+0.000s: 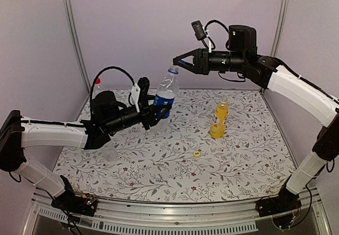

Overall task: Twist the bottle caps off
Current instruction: Unscrew the bottle cap from the plastic bottle, then place the bottle cap at the center of the board.

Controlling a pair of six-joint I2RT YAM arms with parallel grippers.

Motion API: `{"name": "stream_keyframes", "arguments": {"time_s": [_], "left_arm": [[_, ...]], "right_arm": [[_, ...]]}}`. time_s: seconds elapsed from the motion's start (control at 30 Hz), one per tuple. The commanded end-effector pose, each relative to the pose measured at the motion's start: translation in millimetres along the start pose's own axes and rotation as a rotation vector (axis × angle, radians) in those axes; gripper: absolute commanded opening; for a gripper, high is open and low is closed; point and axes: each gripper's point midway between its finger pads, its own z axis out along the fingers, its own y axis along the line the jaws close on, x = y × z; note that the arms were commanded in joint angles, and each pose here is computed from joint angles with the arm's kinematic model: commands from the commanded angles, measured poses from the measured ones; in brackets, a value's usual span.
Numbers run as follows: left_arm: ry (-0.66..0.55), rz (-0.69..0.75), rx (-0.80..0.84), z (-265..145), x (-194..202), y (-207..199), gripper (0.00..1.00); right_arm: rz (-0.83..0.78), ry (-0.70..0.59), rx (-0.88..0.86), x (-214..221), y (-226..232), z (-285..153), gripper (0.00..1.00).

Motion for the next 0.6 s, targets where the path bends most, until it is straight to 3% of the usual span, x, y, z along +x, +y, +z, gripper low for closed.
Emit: {"name": "stream_keyframes", "arguments": {"time_s": [0.0, 0.23, 0.57], "left_arm": [[-0.037, 0.008, 0.021, -0.7, -13.2, -4.3, 0.43], [-0.067, -0.021, 0.166, -2.1, -18.5, -25.4, 0.42], [-0.125, -0.010, -0.192, -26.5, -52.5, 31.3, 0.43]], "right_arm": [[-0.078, -0.090, -0.027, -35.0, 9.3, -32.3, 0.14], [-0.140, -0.051, -0.089, -21.3, 14.9, -30.4, 0.15], [-0.107, 0.007, 0.128, 40.1, -20.3, -50.8, 0.15]]}}
